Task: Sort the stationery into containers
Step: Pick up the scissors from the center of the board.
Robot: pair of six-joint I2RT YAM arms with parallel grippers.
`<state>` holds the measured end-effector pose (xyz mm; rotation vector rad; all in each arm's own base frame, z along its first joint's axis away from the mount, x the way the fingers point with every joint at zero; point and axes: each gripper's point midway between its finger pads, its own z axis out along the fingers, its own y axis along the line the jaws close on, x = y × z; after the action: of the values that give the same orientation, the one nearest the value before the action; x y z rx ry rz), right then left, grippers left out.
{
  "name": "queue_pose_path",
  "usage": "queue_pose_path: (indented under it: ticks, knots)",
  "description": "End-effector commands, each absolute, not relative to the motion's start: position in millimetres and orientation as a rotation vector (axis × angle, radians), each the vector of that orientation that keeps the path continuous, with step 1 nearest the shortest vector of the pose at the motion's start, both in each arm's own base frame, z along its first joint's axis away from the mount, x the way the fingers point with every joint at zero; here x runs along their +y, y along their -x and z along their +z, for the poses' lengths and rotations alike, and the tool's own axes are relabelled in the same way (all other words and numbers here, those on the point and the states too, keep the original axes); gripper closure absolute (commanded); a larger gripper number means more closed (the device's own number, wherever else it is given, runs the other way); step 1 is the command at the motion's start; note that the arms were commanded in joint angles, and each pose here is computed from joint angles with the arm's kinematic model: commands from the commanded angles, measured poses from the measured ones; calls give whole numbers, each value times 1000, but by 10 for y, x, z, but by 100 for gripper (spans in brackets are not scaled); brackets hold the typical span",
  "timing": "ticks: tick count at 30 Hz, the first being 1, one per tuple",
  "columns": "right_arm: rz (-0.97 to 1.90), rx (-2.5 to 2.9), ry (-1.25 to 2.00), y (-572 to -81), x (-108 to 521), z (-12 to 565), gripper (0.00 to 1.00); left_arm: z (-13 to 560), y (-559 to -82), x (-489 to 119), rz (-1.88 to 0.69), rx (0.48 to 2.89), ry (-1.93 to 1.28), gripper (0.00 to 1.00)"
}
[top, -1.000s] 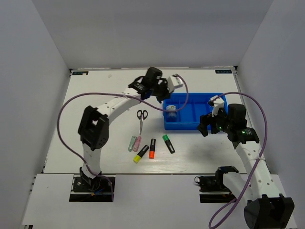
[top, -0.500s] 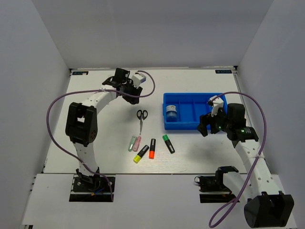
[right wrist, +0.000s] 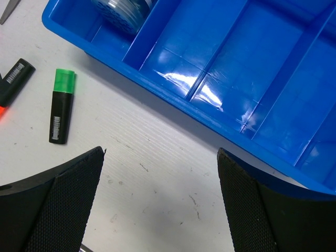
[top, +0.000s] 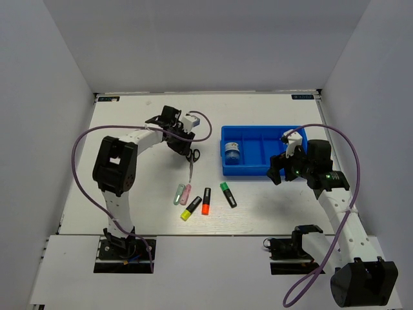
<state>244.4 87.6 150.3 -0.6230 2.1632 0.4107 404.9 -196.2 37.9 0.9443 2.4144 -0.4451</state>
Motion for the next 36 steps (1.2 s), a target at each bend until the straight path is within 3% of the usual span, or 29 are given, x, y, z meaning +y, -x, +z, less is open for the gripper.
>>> queue_pose_path:
  ticks: [1,8,16,18,19,22,25,30,36]
  knots:
    - [397,2118,634,-2506,877,1601,10,387,-4078,-2049,-432,2388,-945,44]
    - [396,2122,630,-2506,871,1594,10,279,-4159,-2086,-365,2398,-936,44]
    - [394,2111,632,-2501,872,1620,10,111,-4117,-2011,-265,2454,-939,54]
    - [389,2109,632,-2508,869,1623,10,66,-4075,-1971,-251,2479,-943,64]
    - [395,2110,630,-2500,871,1624,10,48,-4041,-1968,-250,2489,-950,77]
    - [391,2104,626,-2501,866,1640,10,8,-3990,-1938,-240,2506,-952,92]
    - [392,2101,631,-2495,872,1641,10,-10,-3952,-1953,-244,2510,-944,99]
    - [392,2100,627,-2496,868,1642,10,363,-4168,-2062,-277,2421,-852,99]
    - [390,2098,626,-2499,865,1651,10,1417,-4458,-2359,-395,2203,-694,99]
